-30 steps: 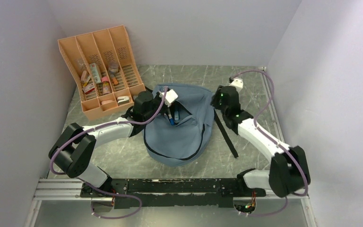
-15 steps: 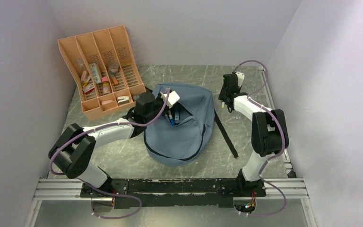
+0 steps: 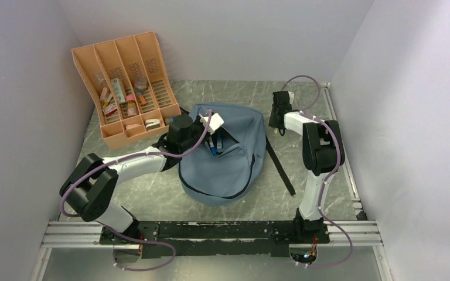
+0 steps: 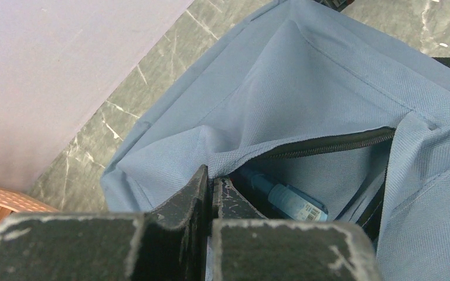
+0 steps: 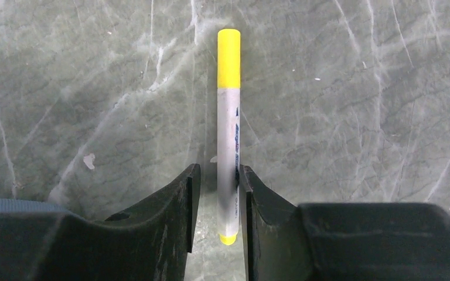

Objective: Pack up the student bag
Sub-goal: Pick up the stationery from the center of the board.

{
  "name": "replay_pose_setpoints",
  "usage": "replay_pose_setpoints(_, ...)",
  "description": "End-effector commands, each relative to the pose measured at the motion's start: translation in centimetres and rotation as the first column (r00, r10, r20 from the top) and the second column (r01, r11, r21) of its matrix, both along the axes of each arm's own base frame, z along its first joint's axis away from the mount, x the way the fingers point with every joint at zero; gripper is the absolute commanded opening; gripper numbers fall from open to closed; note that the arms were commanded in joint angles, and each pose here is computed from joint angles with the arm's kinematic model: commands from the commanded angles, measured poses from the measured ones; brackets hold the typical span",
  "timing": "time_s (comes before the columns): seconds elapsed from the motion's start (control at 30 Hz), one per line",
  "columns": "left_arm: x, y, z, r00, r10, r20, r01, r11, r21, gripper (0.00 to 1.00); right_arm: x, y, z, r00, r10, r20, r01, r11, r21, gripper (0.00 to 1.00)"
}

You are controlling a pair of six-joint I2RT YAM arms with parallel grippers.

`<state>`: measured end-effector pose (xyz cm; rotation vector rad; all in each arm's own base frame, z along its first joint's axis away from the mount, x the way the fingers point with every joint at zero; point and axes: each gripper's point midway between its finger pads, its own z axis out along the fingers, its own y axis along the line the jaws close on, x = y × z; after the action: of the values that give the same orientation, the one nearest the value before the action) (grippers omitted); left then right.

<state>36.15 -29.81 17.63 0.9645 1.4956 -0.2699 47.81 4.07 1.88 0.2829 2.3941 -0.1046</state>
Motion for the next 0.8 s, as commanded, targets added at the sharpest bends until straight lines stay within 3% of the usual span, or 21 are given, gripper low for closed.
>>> replay_pose_setpoints(0.0, -0.2, -0.4, 3.1, 0.997, -0.009, 0.074, 0.012, 0.999, -0.046, 0.05, 0.8, -0.5, 0.1, 1.0, 0.01, -0.005, -0.01, 1.0, -0.026, 0.34)
replay_pose_setpoints(0.27, -0.2, -0.5, 3.1, 0.997, -0.011, 0.076, 0.014, 0.999, -0.043, 0.05, 0.5, -0.7, -1.3, 0.999, 0.016, -0.043, -0.017, 1.0, -0.026, 0.28)
replay_pose_setpoints(0.43, -0.2, -0.4, 3.1, 0.997, -0.007, 0.078, 0.01, 0.999, -0.039, 0.05, 0.1, -0.7, -1.6, 0.999, 0.012, -0.043, -0.012, 1.0, -0.016, 0.17)
replay_pose_setpoints(0.6, -0.2, -0.5, 2.8, 0.997, -0.011, 0.075, 0.014, 0.999, -0.034, 0.05, -0.3, -0.9, 1.1, 0.999, -0.01, 0.05, 0.011, 1.0, -0.005, 0.08)
replay_pose_setpoints(0.77, -0.2, -0.6, 2.7, 0.997, -0.017, 0.071, 0.019, 0.999, -0.03, 0.05, -0.5, -1.3, 7.0, 0.97, -0.05, 0.237, 0.046, 0.999, 0.019, 0.02)
